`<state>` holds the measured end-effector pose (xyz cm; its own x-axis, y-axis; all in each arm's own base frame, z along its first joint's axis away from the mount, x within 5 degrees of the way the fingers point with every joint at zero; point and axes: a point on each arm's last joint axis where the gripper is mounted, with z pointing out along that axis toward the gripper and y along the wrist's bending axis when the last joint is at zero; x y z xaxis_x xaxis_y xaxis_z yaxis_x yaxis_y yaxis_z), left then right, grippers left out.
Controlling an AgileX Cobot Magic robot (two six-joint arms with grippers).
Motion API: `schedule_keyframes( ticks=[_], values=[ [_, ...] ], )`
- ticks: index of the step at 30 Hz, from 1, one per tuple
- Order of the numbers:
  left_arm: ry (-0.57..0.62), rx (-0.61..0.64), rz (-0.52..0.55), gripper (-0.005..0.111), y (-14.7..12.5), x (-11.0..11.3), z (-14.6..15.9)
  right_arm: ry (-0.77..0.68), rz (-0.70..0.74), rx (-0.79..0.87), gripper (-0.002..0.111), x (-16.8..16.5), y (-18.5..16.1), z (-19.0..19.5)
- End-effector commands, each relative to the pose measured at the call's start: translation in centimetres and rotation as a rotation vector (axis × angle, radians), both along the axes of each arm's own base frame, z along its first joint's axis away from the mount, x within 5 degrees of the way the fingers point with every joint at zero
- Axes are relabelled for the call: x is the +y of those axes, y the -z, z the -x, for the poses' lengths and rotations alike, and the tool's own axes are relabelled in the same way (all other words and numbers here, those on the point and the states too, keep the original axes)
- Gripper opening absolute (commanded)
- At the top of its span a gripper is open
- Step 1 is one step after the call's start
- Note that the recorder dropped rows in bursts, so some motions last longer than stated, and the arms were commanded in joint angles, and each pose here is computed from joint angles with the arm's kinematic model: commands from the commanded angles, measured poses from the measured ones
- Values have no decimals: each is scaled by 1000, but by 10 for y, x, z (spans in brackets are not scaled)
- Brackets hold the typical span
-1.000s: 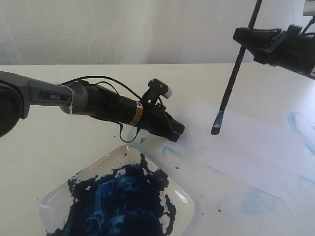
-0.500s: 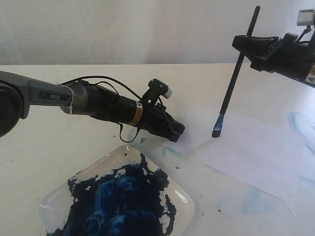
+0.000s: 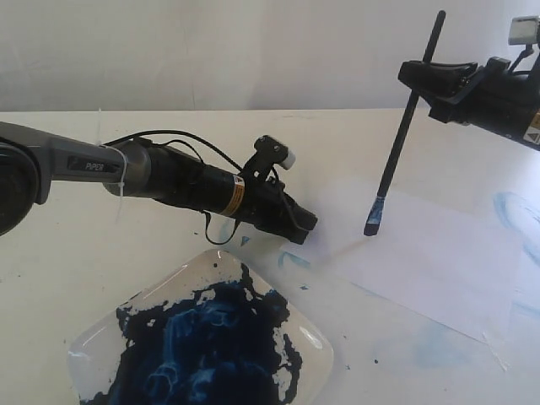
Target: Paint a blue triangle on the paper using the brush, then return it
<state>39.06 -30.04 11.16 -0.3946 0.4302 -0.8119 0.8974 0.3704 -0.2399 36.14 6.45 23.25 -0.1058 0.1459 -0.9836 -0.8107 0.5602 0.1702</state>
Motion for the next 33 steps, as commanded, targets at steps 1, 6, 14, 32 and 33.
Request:
schedule_keyframes(
  ticks=[1,6,14,32,33],
  values=[
    [12,-2,-12,0,1,2,0,-4,-7,-12,0,0,0,1],
    [12,-2,-12,0,1,2,0,-4,-7,-12,0,0,0,1],
    [12,-2,-12,0,1,2,0,-5,-7,4,0,0,6,-1],
    [12,-2,-12,0,1,2,0,31,-9,20,0,-12,12,-5],
    [12,-2,-12,0,1,2,0,37,-8,20,0,-15,12,-5]
  ],
)
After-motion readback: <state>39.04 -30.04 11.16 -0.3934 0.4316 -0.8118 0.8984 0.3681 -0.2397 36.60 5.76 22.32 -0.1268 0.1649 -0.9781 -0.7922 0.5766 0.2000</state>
